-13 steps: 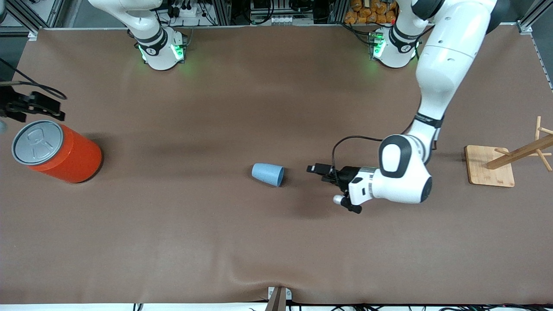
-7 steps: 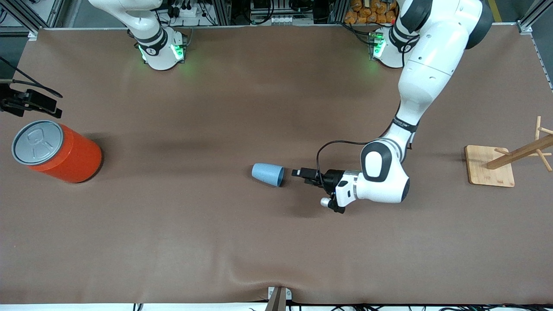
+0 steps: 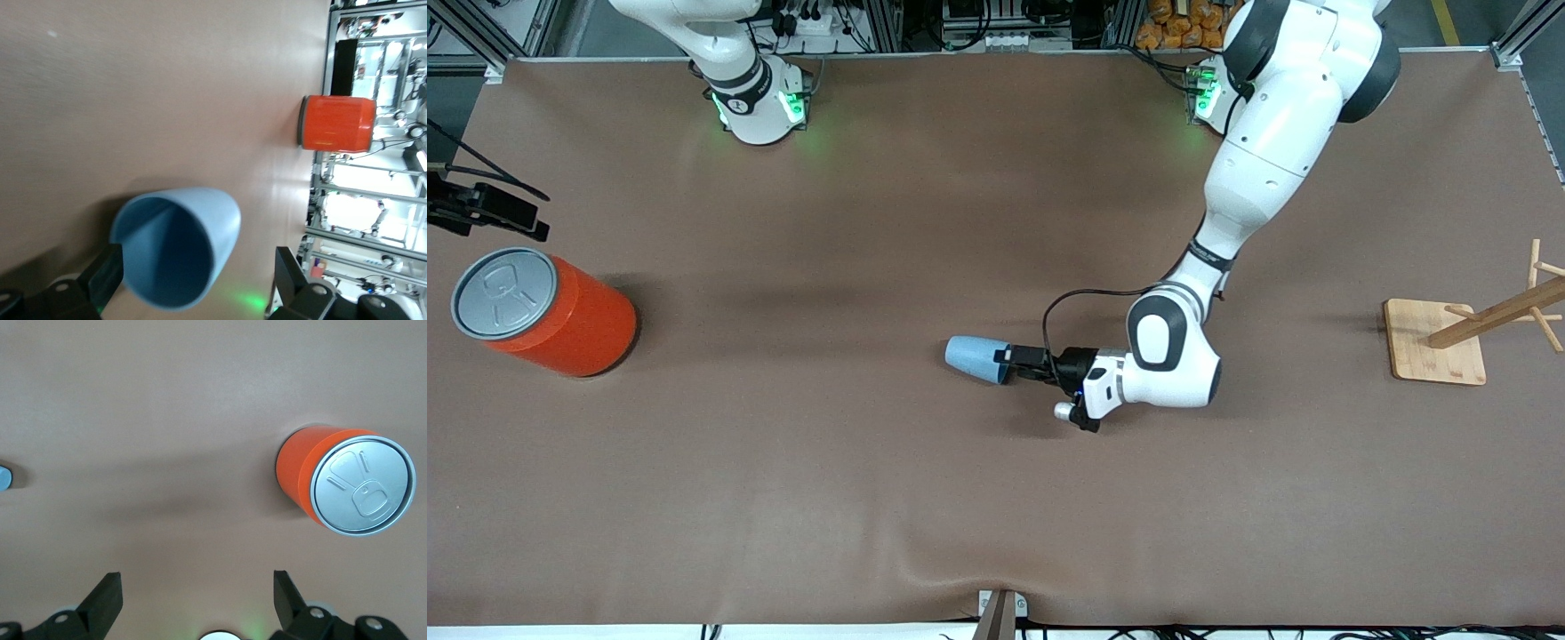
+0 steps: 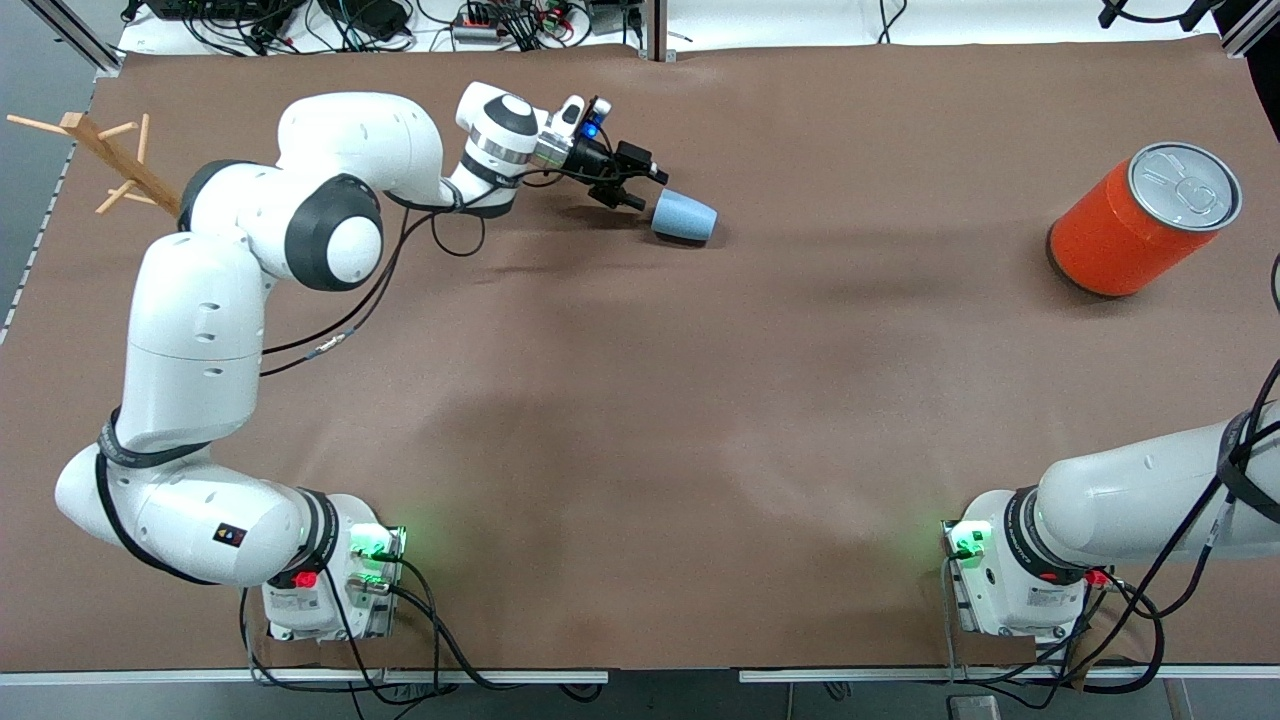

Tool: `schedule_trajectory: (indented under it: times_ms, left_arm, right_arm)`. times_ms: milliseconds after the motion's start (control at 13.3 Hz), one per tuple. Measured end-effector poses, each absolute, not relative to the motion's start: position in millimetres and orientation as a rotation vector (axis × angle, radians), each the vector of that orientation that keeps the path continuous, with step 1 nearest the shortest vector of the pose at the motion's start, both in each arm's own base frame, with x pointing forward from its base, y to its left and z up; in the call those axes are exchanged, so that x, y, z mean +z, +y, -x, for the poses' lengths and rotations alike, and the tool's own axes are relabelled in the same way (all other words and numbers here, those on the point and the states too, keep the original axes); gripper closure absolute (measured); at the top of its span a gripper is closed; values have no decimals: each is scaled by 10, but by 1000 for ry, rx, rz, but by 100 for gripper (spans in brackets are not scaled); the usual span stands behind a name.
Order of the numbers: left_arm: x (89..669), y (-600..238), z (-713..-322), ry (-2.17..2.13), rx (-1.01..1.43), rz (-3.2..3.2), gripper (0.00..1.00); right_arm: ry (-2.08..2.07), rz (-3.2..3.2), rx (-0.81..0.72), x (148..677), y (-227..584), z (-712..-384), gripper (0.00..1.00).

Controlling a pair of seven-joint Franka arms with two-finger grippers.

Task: Flip cup
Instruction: 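Move the left gripper onto the base of the lying cup, then close the left gripper on the cup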

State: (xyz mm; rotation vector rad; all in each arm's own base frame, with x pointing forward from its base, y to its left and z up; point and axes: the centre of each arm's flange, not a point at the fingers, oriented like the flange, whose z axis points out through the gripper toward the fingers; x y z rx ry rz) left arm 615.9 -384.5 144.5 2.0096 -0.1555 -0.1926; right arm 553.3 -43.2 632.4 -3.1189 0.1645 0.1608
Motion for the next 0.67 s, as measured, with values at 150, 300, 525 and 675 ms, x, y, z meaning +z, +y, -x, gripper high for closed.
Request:
schedule_trajectory:
  times_ms: [150,300,525,675]
  left_arm:
    - [1452,-3943,-6114,-139,-194,-1993,0]
    - [1451,-3962,-6103,-138,-195,-1991,0]
    - [1442,-4107,-6013,-124,-210,-1967,10]
    - [1434,-4199,-5951,-132,-217,-1962,35]
  right_arm:
    - [185,3117,151,6358,-485,-5518,0]
    - [170,3117,148,6375,-434,-5510,0]
    - [145,3107,147,6378,-336,-5515,0]
    - [150,3092,145,6378,-347,-5515,0]
